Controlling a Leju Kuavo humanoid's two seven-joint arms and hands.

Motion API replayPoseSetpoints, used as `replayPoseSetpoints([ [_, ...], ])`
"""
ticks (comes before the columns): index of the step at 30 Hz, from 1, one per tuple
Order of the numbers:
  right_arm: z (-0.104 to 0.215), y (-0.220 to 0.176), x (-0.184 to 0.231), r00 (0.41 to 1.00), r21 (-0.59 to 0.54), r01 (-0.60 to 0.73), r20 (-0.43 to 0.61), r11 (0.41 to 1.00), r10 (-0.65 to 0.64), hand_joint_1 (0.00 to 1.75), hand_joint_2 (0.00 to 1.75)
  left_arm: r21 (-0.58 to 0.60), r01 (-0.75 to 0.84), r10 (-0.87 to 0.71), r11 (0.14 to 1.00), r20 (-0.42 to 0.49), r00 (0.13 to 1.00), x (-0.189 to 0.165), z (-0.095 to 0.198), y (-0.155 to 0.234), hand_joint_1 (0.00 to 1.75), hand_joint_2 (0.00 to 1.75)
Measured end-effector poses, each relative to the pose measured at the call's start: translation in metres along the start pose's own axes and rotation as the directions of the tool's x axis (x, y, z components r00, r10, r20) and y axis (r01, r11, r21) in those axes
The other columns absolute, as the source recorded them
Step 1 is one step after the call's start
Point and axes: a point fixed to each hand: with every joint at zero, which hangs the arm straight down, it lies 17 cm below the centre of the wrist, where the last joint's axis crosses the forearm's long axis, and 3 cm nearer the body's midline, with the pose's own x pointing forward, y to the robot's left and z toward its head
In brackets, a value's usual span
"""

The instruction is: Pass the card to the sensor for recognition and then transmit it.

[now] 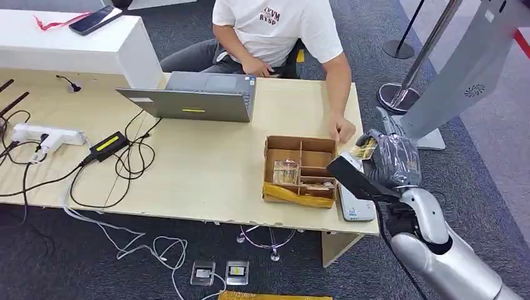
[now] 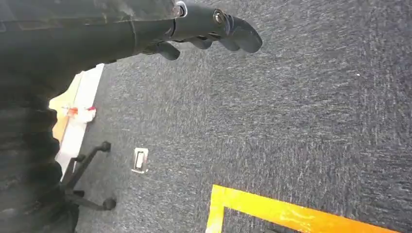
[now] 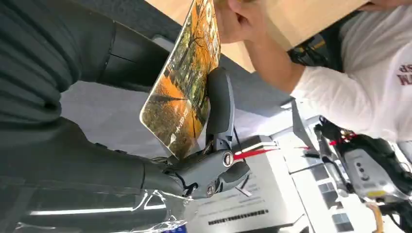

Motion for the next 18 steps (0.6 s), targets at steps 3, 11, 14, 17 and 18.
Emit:
replayPoseSetpoints([
  [3,0.01,0.01,-0.017,0.999,0.023,0.002,-0.037,1.0,-0.001,1.75,1.75,0.004,-0.008,0.008,1.0,-0.011,1.0,-0.002,0.0,0.001,0.0,1.75],
  [11,0.03,0.027,-0.044,0.996,0.065,-0.003,-0.088,0.998,0.009,1.75,1.75,0.011,-0.019,0.019,1.0,-0.022,1.0,-0.004,-0.001,0.003,0.0,1.75],
  [14,0.033,0.036,-0.044,0.997,0.09,-0.011,-0.078,0.996,0.018,1.75,1.75,0.01,-0.022,0.023,1.0,-0.025,0.999,-0.004,-0.001,0.003,0.0,1.75],
  [17,0.036,0.046,-0.046,0.997,0.117,-0.019,-0.076,0.993,0.028,1.75,1.75,0.009,-0.022,0.023,1.0,-0.026,0.999,-0.005,0.0,0.002,0.0,1.75],
  [18,0.037,0.05,-0.047,0.996,0.128,-0.022,-0.078,0.992,0.032,1.75,1.75,0.008,-0.021,0.021,1.0,-0.025,0.999,-0.005,0.0,0.002,0.0,1.75],
])
